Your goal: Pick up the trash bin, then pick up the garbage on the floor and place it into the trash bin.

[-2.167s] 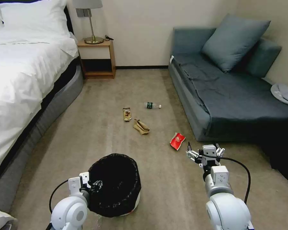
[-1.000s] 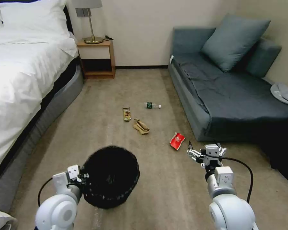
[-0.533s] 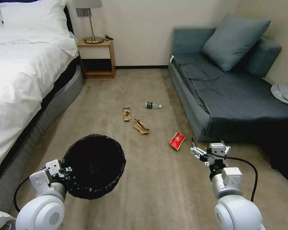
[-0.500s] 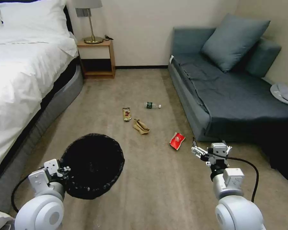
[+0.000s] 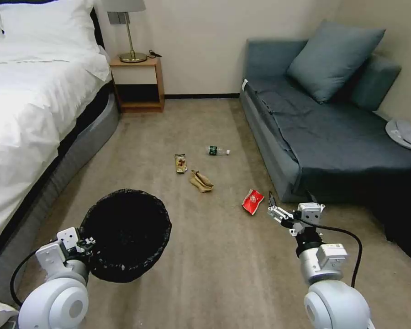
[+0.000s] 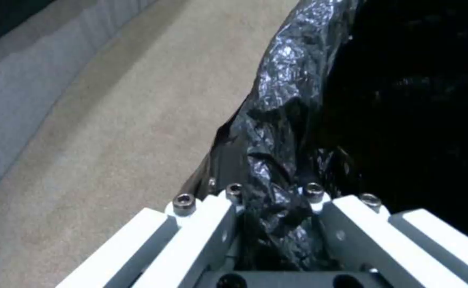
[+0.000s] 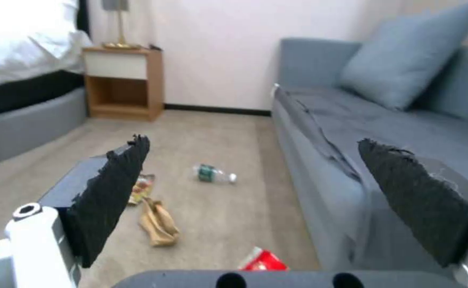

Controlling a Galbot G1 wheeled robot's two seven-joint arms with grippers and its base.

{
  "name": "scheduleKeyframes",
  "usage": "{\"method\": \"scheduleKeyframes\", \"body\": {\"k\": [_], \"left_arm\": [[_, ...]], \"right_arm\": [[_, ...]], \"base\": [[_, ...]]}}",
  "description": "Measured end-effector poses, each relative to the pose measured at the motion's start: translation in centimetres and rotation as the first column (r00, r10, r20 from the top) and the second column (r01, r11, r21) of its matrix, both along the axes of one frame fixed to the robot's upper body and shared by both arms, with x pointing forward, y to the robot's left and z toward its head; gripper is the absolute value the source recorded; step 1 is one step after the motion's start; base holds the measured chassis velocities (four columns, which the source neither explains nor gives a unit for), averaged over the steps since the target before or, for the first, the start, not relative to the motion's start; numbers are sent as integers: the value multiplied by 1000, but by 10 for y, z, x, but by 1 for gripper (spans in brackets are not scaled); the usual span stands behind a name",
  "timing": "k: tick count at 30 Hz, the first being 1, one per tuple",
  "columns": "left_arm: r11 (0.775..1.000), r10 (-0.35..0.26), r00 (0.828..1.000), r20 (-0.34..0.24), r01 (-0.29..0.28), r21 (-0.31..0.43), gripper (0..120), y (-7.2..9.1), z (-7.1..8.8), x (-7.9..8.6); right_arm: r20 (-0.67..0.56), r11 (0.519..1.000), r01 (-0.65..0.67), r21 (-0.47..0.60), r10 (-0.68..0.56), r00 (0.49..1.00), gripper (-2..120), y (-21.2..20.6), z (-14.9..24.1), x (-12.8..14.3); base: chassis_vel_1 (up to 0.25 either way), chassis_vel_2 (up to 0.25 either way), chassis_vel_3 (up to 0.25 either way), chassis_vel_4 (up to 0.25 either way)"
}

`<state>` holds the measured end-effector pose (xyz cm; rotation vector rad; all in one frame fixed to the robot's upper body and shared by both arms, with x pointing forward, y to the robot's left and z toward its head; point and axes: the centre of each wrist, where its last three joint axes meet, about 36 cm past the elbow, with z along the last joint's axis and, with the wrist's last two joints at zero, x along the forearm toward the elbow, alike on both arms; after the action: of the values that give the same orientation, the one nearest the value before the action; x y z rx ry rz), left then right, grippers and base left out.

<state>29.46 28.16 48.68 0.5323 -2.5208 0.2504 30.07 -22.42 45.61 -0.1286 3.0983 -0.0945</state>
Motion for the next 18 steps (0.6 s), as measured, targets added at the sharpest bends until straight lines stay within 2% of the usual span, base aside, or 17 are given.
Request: {"method": "scheduleKeyframes", "body": {"k": [14, 18], "left_arm": [[1000, -2, 1000, 3, 2, 7, 3, 7, -2, 4], [1000, -1, 1000, 2, 1, 7, 3, 8, -3, 5]], "right_arm": [[-2, 999, -32, 9, 32, 999, 100, 2, -6, 3], [-4, 1000, -31, 7, 31, 1000, 100, 2, -6, 4]], "base": [[0, 0, 0, 0], [-120, 104, 91, -101]]}}
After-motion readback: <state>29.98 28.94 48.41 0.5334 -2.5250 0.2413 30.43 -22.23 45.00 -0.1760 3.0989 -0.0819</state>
